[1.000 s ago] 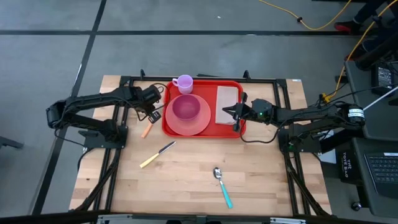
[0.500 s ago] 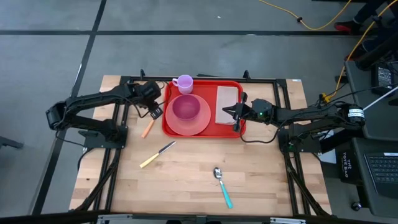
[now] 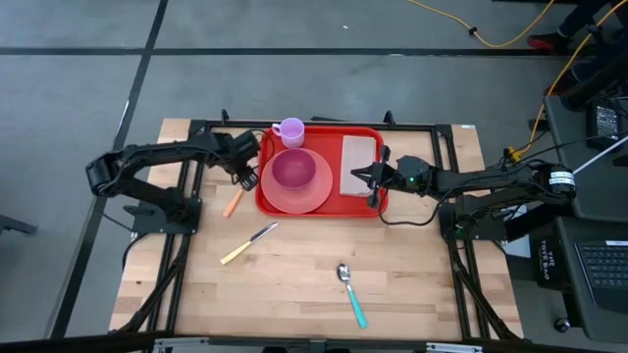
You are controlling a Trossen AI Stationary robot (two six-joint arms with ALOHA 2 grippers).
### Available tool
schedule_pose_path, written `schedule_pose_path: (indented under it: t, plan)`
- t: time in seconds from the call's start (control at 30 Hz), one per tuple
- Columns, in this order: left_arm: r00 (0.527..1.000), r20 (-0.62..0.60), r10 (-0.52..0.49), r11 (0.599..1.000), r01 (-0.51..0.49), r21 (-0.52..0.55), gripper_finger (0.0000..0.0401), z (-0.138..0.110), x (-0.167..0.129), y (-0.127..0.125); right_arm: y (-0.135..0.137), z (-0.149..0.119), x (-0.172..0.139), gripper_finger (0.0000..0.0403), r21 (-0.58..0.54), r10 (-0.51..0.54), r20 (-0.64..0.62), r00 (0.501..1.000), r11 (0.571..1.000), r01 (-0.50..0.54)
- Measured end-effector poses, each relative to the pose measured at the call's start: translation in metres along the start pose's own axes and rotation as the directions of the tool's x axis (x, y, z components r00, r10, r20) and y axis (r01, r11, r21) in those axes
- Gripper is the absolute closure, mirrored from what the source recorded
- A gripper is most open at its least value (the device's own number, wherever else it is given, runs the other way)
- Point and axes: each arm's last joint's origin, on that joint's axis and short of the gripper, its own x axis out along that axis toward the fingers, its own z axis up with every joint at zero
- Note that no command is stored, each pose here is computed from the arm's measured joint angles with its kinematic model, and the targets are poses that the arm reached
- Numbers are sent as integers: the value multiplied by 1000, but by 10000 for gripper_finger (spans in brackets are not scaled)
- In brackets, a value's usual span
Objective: Set up tray
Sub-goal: Put the orange fork on the light brown napkin
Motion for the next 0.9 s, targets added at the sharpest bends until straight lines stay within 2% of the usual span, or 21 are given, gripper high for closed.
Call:
schedule_pose_path:
  t: [0.13, 0.2, 0.3, 0.57, 0.77, 0.9]
  plan:
    - [994, -89, -69, 998, 69, -6, 249, 0, 12, -5, 0, -2, 0, 377, -2, 3, -16, 1000, 1000, -3]
    - [991, -115, -75, 997, 72, -27, 249, 0, 17, -6, 1, -3, 0, 377, -5, 7, -33, 999, 1000, -7]
    - [988, -144, -59, 997, 50, -64, 250, 0, 23, -8, 1, -4, 0, 377, -5, 10, -45, 999, 1000, -10]
    - [984, -171, 55, 996, -66, -61, 256, -8, 23, -22, 1, -6, 0, 377, 19, 13, -63, 998, 1000, -12]
    - [987, -151, 51, 997, -58, -41, 256, -17, 21, -41, 2, -9, 0, 377, 36, 20, -92, 996, 999, -17]
    - [980, -185, 74, 996, -80, -26, 256, -33, 30, -46, 2, -11, -1, 377, 41, 24, -110, 994, 999, -19]
